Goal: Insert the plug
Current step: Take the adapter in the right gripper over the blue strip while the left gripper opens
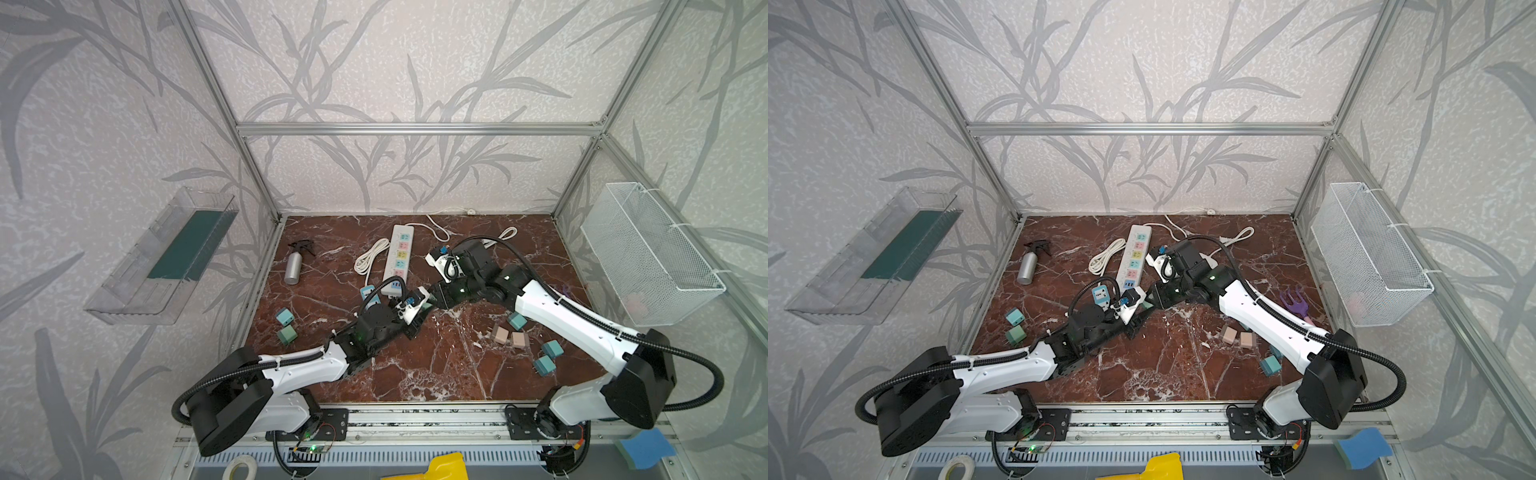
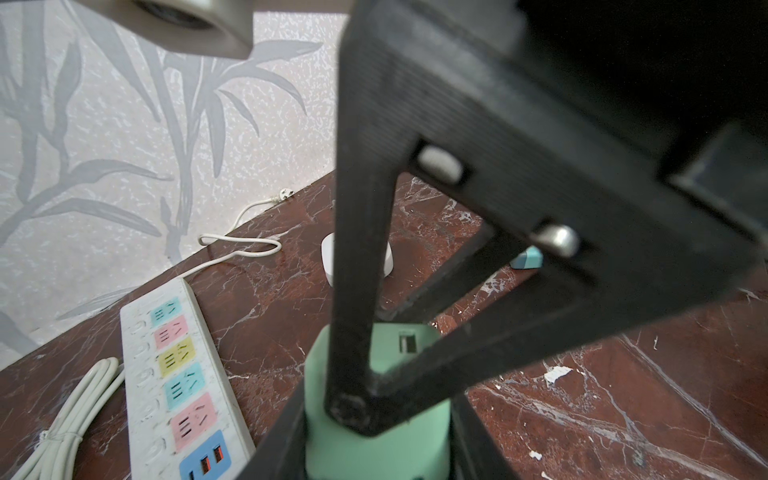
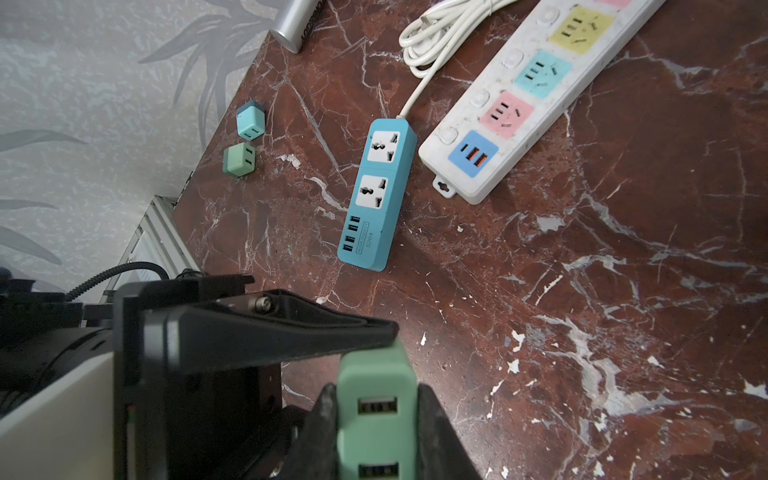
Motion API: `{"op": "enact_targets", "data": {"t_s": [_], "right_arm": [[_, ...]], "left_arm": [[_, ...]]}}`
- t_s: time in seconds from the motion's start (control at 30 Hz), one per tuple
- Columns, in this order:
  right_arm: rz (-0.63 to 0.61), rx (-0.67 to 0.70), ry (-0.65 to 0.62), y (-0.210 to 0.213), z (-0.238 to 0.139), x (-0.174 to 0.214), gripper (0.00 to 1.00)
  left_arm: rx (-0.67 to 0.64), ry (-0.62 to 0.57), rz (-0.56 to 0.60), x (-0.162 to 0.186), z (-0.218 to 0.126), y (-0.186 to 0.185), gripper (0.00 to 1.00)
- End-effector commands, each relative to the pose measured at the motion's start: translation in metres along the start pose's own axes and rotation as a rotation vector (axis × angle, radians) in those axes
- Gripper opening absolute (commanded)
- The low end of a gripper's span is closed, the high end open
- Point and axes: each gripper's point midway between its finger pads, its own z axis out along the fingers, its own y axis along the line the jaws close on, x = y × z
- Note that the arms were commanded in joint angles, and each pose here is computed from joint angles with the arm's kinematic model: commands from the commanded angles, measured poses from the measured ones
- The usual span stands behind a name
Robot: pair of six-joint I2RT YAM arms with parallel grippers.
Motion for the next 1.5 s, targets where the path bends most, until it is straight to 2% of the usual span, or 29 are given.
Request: {"op": "enact_targets", "data": {"t_s": [0.0, 0.1, 0.3, 0.43, 0.53, 0.7, 0.9, 1.03, 1.17, 1.33, 1.47], "right_arm": [[-0.014, -0.111, -0.028, 0.024, -0.004, -0.007, 0.00], [-0.011, -0.080, -0.057, 0.022, -0.008, -0.016, 0.00], [-0.013, 0.043, -0.120, 0.009, -0.014, -0.027, 0.00], [-0.057, 0.162, -0.153, 0.002, -0.009, -0.036, 0.00], [-0.088, 0.208, -0.164, 0.002, 0.006, -0.043, 0.00], [-0.132, 0.261, -0.160, 0.009, 0.049, -0.055, 0.00], [-0.118, 0.320, -0.163, 0.016, 0.112, -0.071, 0.00], [-0.122, 0.339, -0.101, 0.017, 0.151, -0.072, 0.00], [-0.120, 0.372, -0.081, 0.013, 0.169, -0.073, 0.00], [-0.094, 0.426, -0.108, 0.002, 0.176, -0.073, 0.00], [-0.136, 0.423, -0.065, 0.005, 0.185, -0.074, 0.00]], "left_arm": [[-0.047, -0.028, -0.012, -0.019, -0.001, 0.009, 0.41], [-0.110, -0.049, -0.054, -0.022, -0.008, 0.020, 0.66], [-0.198, -0.092, -0.269, -0.016, -0.059, 0.039, 0.82], [-0.433, 0.021, -0.467, 0.006, -0.100, 0.078, 0.93], [-0.544, 0.122, -0.646, 0.013, -0.131, 0.097, 0.93], [-0.630, 0.195, -0.796, 0.024, -0.157, 0.112, 0.94], [-0.579, 0.283, -0.967, 0.040, -0.150, 0.116, 0.97], [-0.604, 0.321, -1.073, 0.054, -0.155, 0.124, 0.98], [-0.618, 0.290, -1.122, 0.055, -0.162, 0.129, 0.98], [-0.603, 0.282, -1.103, 0.053, -0.171, 0.128, 0.98], [-0.595, 0.258, -1.101, 0.054, -0.176, 0.126, 0.98]]}}
